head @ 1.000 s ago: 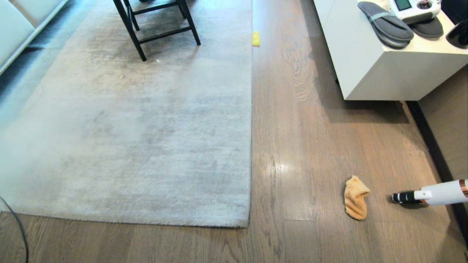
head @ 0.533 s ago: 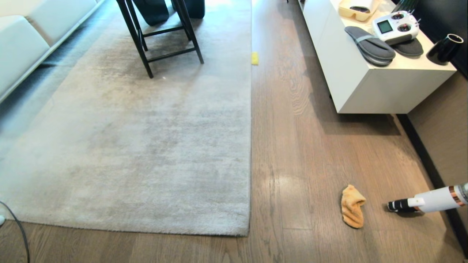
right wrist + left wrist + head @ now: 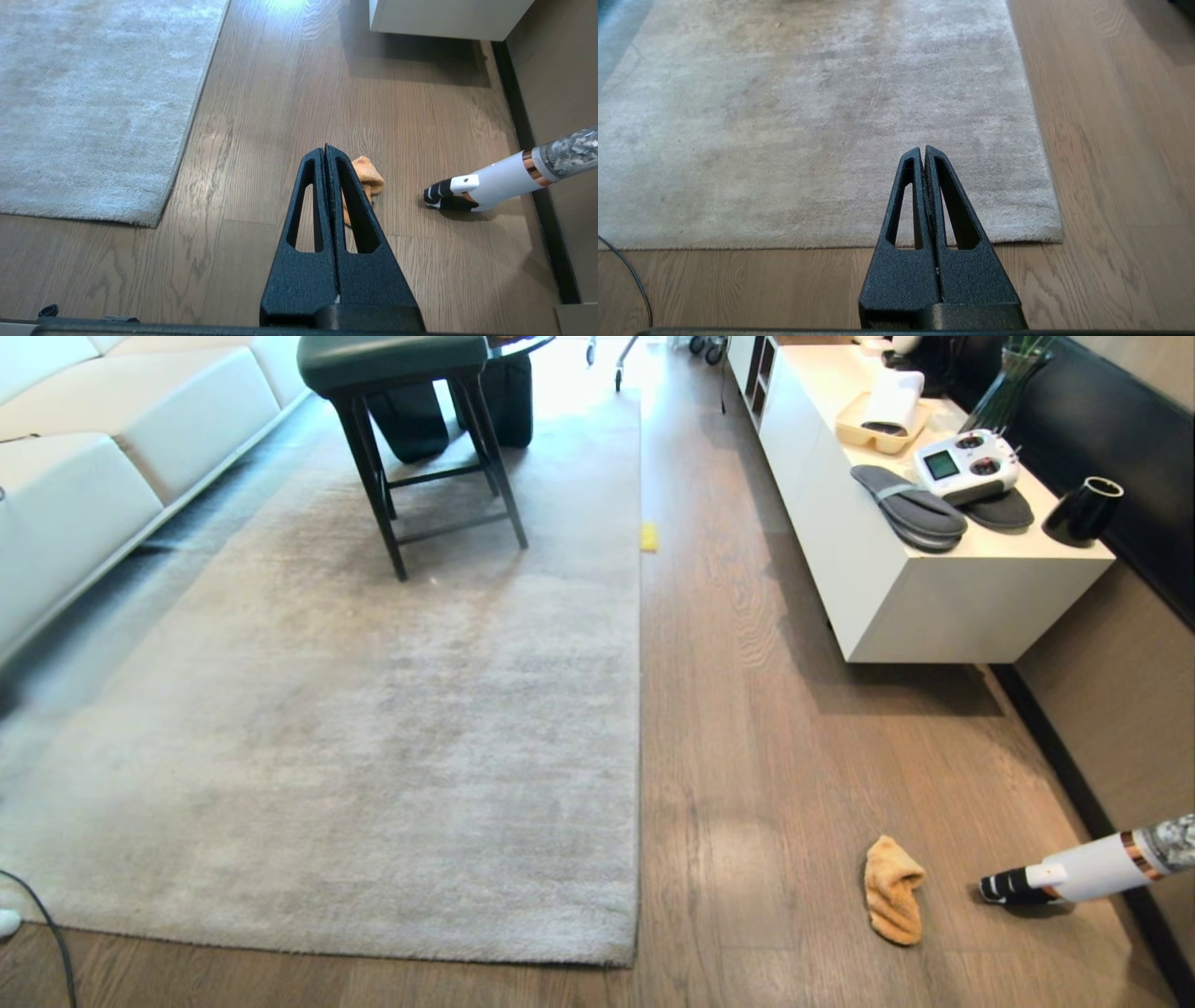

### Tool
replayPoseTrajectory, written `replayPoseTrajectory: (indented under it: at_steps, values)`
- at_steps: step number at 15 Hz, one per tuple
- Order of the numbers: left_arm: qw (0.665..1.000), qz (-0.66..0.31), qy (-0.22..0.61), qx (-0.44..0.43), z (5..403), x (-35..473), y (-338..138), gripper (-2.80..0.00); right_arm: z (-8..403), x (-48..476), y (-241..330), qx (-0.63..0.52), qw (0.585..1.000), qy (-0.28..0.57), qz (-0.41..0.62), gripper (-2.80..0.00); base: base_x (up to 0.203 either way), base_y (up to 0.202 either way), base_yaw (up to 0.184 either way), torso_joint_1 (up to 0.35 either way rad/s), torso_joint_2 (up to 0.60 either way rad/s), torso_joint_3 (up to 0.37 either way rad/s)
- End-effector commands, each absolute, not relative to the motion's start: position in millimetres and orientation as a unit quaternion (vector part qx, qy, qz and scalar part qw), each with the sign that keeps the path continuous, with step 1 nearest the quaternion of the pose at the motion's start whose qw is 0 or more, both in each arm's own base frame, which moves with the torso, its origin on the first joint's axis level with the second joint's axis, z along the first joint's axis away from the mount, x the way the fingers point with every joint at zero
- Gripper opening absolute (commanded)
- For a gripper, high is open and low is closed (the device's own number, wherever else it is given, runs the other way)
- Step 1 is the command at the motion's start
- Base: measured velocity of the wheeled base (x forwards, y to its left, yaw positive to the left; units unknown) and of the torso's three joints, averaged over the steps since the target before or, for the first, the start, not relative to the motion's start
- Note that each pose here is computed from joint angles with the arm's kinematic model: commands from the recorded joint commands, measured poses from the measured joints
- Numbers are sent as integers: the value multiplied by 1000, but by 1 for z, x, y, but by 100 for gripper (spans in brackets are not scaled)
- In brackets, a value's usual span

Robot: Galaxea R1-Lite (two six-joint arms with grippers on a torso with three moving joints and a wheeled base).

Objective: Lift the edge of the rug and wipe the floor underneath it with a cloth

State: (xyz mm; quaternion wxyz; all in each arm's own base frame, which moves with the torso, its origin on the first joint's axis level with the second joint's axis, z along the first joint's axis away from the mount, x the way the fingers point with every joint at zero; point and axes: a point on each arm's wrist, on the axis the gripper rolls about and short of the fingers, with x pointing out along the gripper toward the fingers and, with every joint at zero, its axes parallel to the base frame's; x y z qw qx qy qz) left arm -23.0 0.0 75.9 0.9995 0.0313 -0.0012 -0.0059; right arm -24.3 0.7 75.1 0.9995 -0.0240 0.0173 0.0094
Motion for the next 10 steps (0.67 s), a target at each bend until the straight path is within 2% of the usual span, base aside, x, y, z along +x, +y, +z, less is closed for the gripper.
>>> replayPoseTrajectory:
  at_steps: [1,10]
  values:
    - [999,-6,-1,31,76,-23,0,-280,75,-24,1,-24,999,18,10,-280,0,0,0,2,4,202]
    - [999,-6,-1,31,76,-23,0,-280,75,-24,1,-24,999,18,10,-280,0,0,0,2,2,203]
